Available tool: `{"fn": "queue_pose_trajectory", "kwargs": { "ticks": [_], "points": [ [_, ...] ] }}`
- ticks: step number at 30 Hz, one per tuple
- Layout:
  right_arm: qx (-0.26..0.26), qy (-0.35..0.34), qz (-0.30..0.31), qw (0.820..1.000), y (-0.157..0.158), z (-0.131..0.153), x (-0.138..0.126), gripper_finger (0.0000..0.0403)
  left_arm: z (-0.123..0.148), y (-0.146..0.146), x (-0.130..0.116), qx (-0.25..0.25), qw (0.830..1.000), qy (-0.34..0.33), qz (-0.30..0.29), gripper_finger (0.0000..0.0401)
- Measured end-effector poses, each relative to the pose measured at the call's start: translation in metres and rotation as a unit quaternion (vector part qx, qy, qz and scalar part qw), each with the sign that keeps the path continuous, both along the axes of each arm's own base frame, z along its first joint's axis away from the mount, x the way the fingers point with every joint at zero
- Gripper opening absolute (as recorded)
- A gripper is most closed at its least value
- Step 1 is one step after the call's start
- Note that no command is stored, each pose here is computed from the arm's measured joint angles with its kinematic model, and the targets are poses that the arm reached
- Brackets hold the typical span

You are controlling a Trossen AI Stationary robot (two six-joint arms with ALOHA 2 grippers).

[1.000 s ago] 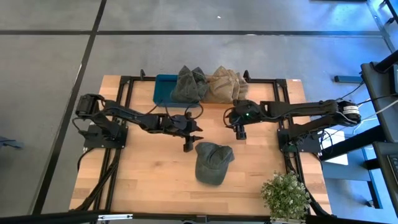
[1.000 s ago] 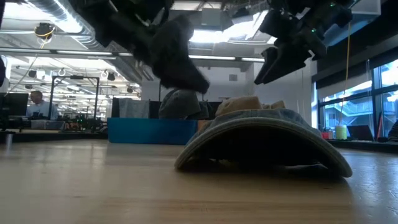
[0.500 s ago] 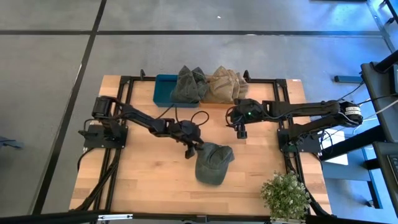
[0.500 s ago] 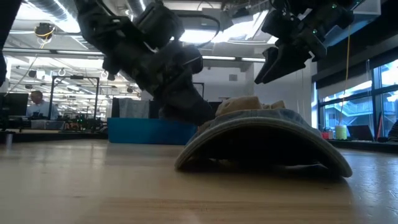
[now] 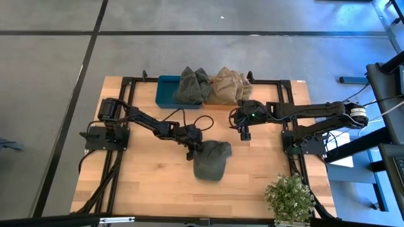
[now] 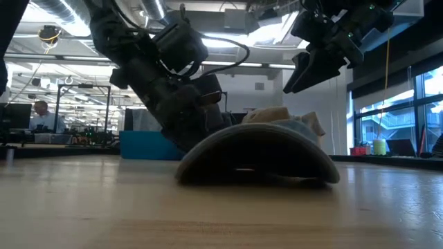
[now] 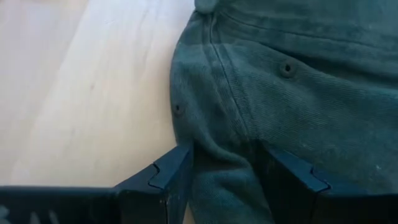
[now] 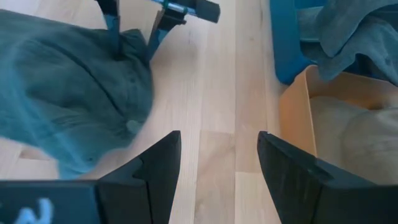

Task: Pick & Place hat
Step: Put the black cap into the blue bin

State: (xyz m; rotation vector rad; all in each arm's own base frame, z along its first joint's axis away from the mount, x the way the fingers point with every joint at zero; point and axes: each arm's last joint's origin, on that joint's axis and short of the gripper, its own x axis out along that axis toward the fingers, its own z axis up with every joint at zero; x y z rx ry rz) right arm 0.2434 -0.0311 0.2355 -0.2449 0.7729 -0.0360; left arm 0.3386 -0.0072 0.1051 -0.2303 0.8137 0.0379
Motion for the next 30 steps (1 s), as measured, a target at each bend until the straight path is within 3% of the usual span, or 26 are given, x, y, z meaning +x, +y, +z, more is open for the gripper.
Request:
{"fn": "queue_pose_trajectory", "kwargs": {
  "ticks": [6, 18, 24, 30],
  "points": [
    [-0.001, -0.001, 0.001, 1.000, 0.000, 0.000, 0.000, 0.0213, -0.004, -0.001, -0.005, 0.047, 0.998, 0.034, -0.036, 0.0151],
    [-0.003, -0.013, 0.001, 1.000, 0.000, 0.002, 0.002, 0.0213, -0.003, -0.004, -0.007, 0.077, 0.993, 0.030, -0.080, 0.0011],
    [-0.004, -0.027, 0.001, 1.000, 0.000, 0.004, 0.004, 0.0213, 0.015, -0.003, -0.016, 0.096, 0.990, 0.034, -0.094, 0.0010],
    [-0.019, -0.071, 0.008, 0.997, -0.001, 0.011, 0.009, 0.0213, 0.040, -0.001, -0.024, 0.146, 0.985, 0.030, -0.087, 0.0005]
  ]
}}
